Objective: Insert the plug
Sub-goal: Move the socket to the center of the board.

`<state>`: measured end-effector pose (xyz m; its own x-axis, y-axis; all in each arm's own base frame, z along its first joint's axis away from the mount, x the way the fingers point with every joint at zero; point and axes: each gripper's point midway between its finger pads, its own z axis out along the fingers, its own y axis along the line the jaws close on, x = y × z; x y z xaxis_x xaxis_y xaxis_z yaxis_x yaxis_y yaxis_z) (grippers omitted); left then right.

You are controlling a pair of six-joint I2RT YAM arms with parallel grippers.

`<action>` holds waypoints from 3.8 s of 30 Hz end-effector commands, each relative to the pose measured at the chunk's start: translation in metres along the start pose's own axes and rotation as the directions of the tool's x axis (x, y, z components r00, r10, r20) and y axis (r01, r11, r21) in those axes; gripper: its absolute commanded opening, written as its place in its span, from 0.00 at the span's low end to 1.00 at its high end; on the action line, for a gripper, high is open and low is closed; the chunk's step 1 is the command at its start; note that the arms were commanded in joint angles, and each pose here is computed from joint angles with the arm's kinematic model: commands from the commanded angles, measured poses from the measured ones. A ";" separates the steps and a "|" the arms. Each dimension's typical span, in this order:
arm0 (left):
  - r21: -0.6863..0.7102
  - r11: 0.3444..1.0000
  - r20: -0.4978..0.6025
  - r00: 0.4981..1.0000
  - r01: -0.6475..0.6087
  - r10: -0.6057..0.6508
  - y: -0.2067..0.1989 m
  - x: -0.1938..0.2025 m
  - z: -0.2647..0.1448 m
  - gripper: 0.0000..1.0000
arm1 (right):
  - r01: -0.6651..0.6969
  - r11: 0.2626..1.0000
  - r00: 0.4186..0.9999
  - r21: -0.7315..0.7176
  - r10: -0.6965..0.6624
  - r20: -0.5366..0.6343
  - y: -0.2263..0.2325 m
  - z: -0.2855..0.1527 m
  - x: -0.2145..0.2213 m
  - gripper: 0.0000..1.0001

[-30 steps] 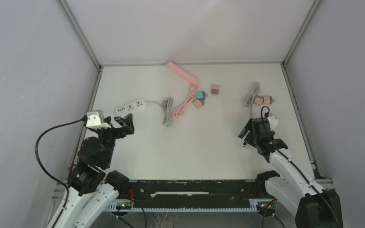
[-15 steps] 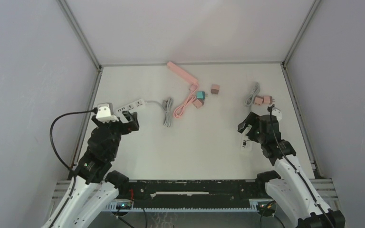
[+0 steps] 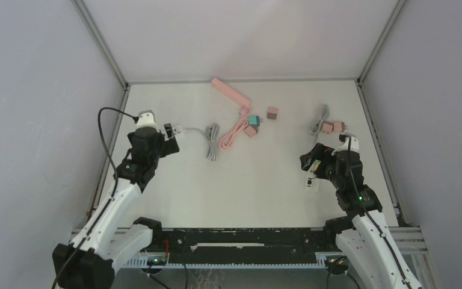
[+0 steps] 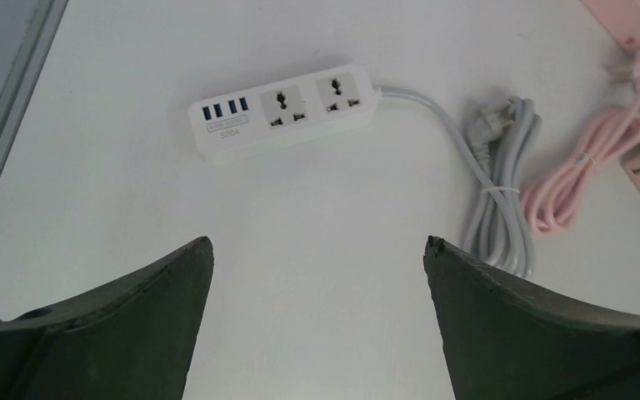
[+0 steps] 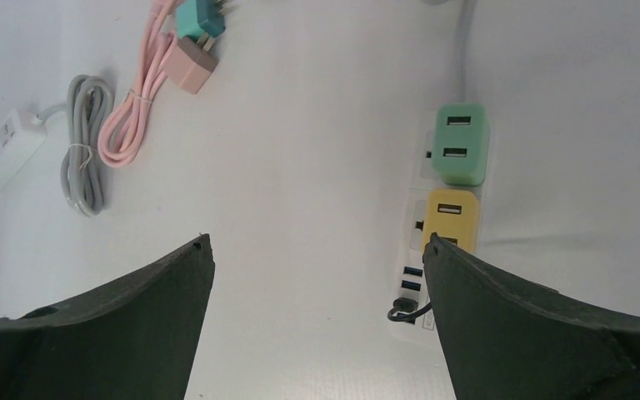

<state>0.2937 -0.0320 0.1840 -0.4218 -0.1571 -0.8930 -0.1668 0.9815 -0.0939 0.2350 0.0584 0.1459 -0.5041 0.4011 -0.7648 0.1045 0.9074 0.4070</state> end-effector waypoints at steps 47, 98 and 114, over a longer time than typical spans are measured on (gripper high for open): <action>-0.093 0.865 -0.635 0.639 0.494 -0.433 -0.021 0.107 0.097 0.75 | 0.105 0.961 0.994 -0.256 -0.097 0.043 0.037 -0.012 0.001 0.97; -0.269 0.841 -0.380 0.751 0.469 -0.540 0.013 0.092 0.046 0.19 | 0.109 0.935 0.992 -0.337 -0.121 -0.017 0.050 -0.012 0.019 0.96; -0.164 0.916 -0.589 0.708 0.366 -0.389 -0.070 0.182 0.013 0.31 | 0.103 0.927 0.990 -0.360 -0.130 -0.051 0.053 -0.010 0.025 0.97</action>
<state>0.2423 -0.1058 0.0307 -0.7536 -0.5472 -0.3643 -0.4573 0.8345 -0.3073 0.2155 0.1106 0.1453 -0.5826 0.2860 -0.7608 -0.2183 0.8466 0.4854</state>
